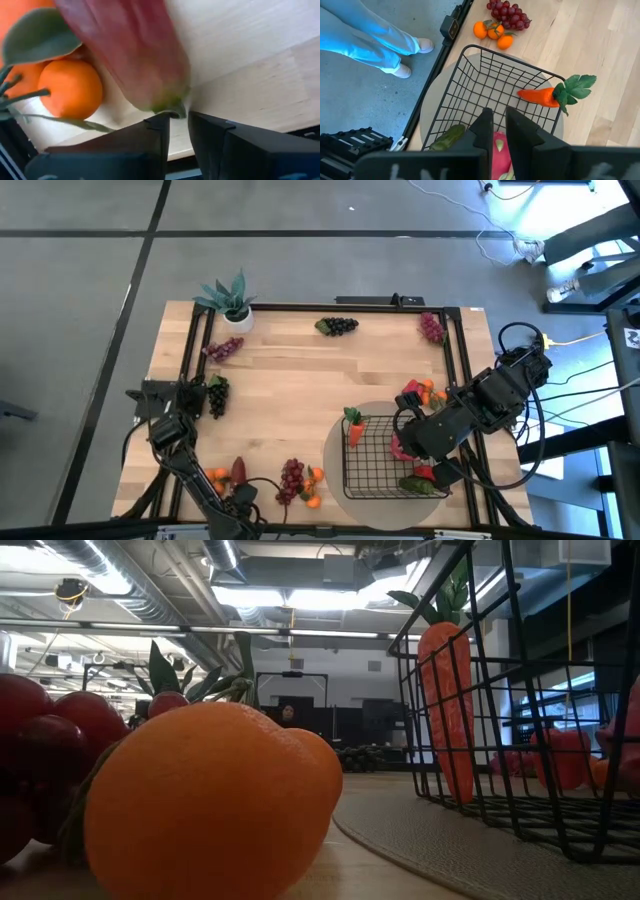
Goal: Build produce basket
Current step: Put the bottom left pepper into the wire basket
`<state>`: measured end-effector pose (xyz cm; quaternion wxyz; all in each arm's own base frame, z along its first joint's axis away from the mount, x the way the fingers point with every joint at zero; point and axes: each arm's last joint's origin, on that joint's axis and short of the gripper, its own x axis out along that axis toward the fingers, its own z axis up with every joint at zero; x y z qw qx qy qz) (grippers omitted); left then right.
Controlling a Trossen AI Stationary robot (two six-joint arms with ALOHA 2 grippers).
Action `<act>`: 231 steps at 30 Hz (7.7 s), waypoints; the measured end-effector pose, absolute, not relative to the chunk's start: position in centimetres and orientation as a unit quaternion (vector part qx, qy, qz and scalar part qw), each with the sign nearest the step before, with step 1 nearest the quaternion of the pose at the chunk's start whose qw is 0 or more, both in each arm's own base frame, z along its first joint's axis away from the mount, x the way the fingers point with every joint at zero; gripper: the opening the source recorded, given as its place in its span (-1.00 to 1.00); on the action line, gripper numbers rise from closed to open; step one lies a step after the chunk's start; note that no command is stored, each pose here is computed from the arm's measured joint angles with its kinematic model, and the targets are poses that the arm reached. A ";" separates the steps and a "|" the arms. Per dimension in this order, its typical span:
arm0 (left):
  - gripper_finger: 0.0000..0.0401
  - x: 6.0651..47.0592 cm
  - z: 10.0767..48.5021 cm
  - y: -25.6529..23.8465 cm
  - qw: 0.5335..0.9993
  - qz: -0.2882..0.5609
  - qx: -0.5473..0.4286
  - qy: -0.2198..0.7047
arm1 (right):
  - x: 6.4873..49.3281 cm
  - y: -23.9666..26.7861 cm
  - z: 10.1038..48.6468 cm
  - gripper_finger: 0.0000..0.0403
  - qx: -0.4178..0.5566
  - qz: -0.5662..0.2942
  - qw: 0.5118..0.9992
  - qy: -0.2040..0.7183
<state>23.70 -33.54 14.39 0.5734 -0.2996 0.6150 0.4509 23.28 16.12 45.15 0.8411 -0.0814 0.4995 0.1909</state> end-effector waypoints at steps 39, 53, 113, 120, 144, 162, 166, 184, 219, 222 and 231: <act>-0.66 25.6 18.4 -31.8 0.627 0.314 -0.254 0.667 | 23.5 16.3 45.3 -0.81 -0.074 0.194 0.850 0.485; -0.66 26.3 17.6 -32.0 0.648 0.309 -0.289 0.633 | 23.5 16.3 45.3 -0.81 -0.075 0.194 0.850 0.485; -0.66 27.0 17.9 -31.9 0.677 0.312 -0.298 0.597 | 24.7 14.4 45.3 -0.81 -0.068 0.217 0.840 0.492; -0.66 27.5 17.9 -31.5 0.691 0.303 -0.282 0.593 | 24.7 14.4 45.3 -0.81 -0.075 0.222 0.839 0.490; -0.66 28.1 17.1 -31.1 0.674 0.329 -0.335 0.570 | 24.5 14.5 45.2 -0.81 -0.059 0.253 0.824 0.503; -0.66 27.5 16.6 -31.0 0.678 0.374 -0.325 0.543 | 24.9 14.0 45.3 -0.81 -0.051 0.246 0.829 0.500; -0.66 27.5 16.0 -31.2 0.672 0.377 -0.323 0.550 | 24.8 14.0 45.3 -0.81 -0.051 0.246 0.829 0.500; -0.66 27.5 15.8 -31.0 0.684 0.382 -0.302 0.543 | 24.9 14.0 45.3 -0.81 -0.049 0.247 0.829 0.499; -0.99 29.3 16.2 -29.3 0.693 0.325 -0.249 0.594 | 25.0 14.1 45.4 -0.81 -0.051 0.250 0.833 0.491; -0.99 29.0 17.5 -29.1 0.690 0.314 -0.259 0.599 | 25.0 14.1 45.4 -0.81 -0.061 0.256 0.832 0.488; -1.00 27.9 22.8 -27.6 0.713 0.289 -0.282 0.573 | 25.0 14.1 45.4 -0.81 -0.082 0.268 0.830 0.482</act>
